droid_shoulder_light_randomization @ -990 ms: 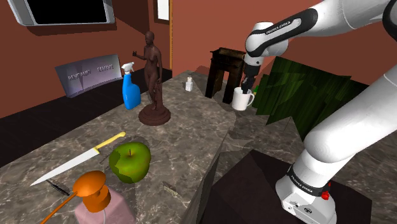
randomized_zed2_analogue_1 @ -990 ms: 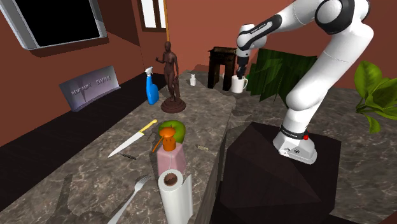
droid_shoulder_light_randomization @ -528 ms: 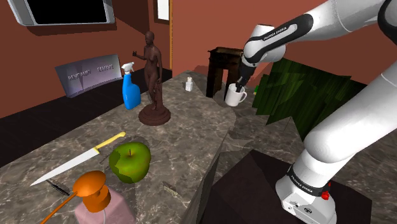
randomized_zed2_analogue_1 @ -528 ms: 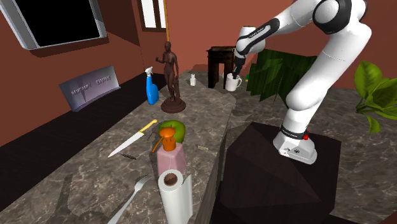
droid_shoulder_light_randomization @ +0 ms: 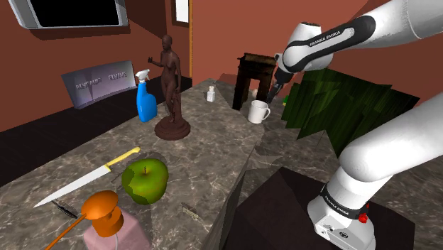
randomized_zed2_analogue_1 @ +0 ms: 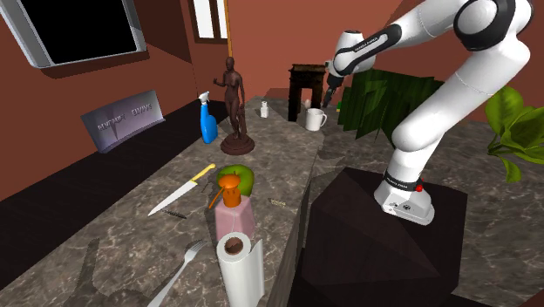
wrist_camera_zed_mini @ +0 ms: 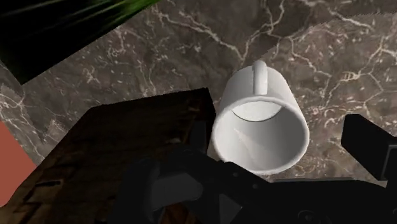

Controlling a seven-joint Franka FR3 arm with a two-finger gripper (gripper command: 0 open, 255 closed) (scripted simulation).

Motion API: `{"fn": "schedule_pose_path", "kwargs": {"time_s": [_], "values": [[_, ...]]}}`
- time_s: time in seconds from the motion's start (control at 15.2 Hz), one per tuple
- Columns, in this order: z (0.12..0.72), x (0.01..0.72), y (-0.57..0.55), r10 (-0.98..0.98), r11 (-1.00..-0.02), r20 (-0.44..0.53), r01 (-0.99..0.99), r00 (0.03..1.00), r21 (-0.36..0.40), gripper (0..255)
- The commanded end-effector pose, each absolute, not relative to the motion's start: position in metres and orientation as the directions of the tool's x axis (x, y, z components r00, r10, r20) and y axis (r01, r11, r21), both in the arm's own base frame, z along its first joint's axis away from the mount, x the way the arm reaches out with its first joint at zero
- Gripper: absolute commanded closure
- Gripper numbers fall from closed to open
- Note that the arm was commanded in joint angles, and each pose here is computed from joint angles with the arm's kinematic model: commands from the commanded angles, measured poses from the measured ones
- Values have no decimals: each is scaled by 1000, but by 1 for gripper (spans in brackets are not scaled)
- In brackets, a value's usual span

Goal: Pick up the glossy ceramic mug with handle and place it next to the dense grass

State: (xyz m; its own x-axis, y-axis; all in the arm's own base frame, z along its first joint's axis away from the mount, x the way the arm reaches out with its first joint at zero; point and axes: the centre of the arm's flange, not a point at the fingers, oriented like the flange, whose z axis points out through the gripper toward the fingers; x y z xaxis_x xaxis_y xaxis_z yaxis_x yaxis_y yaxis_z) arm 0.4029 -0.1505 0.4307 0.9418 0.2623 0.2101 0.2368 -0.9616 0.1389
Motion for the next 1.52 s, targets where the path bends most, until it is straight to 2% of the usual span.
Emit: {"fn": "schedule_pose_path", "kwargs": {"time_s": [0.0,0.53,1.06,1.12,1.45], "values": [[439,378,-143,333,-939,213,301,919,169,0],[401,388,-146,333,-939,213,301,919,169,0],[401,388,-146,333,-939,213,301,919,169,0],[401,388,-146,333,-939,213,301,919,169,255],[401,388,-146,333,-939,213,301,919,169,255]]}}
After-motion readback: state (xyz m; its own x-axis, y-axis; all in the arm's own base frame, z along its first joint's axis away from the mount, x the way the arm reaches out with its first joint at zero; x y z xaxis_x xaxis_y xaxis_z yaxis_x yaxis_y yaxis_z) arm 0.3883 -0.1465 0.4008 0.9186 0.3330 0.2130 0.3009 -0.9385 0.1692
